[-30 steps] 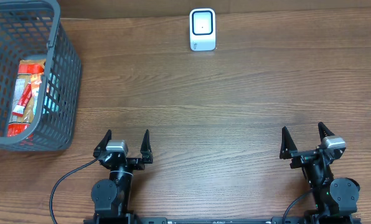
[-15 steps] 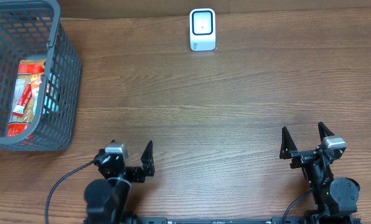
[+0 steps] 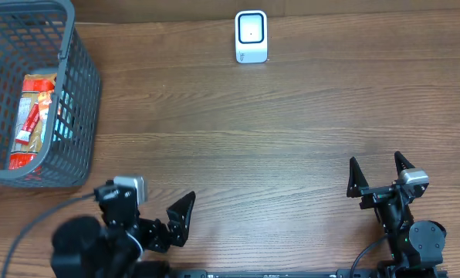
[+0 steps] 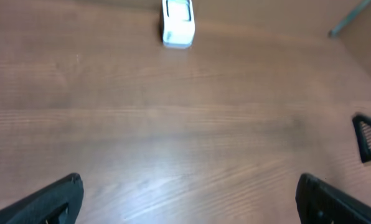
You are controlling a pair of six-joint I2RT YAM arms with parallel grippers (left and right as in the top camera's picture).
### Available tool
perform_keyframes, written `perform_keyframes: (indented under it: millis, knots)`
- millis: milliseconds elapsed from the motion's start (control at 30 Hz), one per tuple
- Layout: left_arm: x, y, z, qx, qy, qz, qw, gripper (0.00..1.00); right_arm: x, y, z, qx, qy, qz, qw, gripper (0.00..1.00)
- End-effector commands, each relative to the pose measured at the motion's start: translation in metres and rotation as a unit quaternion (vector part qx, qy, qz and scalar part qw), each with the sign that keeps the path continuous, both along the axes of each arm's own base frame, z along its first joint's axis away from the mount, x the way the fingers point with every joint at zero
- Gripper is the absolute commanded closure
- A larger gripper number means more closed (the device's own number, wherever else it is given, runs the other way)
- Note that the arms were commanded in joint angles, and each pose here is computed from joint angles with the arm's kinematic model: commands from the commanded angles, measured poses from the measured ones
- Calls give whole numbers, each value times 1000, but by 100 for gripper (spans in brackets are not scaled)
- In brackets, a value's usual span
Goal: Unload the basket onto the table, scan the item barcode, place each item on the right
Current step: 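Move the left gripper up and over into the grey basket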
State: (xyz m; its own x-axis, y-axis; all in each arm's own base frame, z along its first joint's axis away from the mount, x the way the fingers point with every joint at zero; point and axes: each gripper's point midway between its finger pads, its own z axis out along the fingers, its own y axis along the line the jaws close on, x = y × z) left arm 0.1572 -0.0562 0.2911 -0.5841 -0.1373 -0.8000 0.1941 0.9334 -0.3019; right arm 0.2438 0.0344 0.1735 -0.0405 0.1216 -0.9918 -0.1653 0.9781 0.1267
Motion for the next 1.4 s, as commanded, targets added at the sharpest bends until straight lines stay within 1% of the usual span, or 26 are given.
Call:
perform_keyframes:
  millis: [0,67,133,200,267,367,467,567,633,733,867,1000,1100,1233,1367]
  knots:
    - [3,-5,25,33,31,-42,998,0,0,-1,-3,-2,-1,-2,1000,0]
    - [3,-4,29,47,72,-54,995,0,0,-1,-3,-2,-1,-2,1000,0]
    - [3,-3,34,46,117,-59,990,0,0,-1,-3,-2,-1,-2,1000,0]
    - [8,-3,41,43,146,-61,986,0,0,-1,-3,-2,-1,-2,1000,0]
    - [18,-3,47,39,160,-59,985,0,0,-1,-3,-2,-1,-2,1000,0]
    - [37,-1,52,40,163,-56,984,0,0,-1,-3,-2,-1,-2,1000,0]
    - [61,7,57,58,139,-38,988,0,0,-1,-3,-2,-1,-2,1000,0]
    - [87,22,60,70,124,14,990,0,0,-1,-3,-2,-1,-2,1000,0]
    - [103,34,60,76,119,52,989,0,0,-1,-3,-2,-1,-2,1000,0]
    - [126,48,61,89,106,90,986,0,0,-1,-3,-2,-1,-2,1000,0]
    - [152,82,68,114,82,155,978,0,0,-1,-3,-2,-1,-2,1000,0]
    - [166,121,78,107,61,224,967,0,0,-1,-3,-2,-1,-2,1000,0]
    - [173,160,92,103,27,279,954,0,0,-1,-3,-2,-1,-2,1000,0]
    - [173,203,112,98,-19,333,938,0,0,-1,-3,-2,-1,-2,1000,0]
    - [167,244,124,109,-43,381,917,0,0,-1,-3,-2,-1,-2,1000,0]
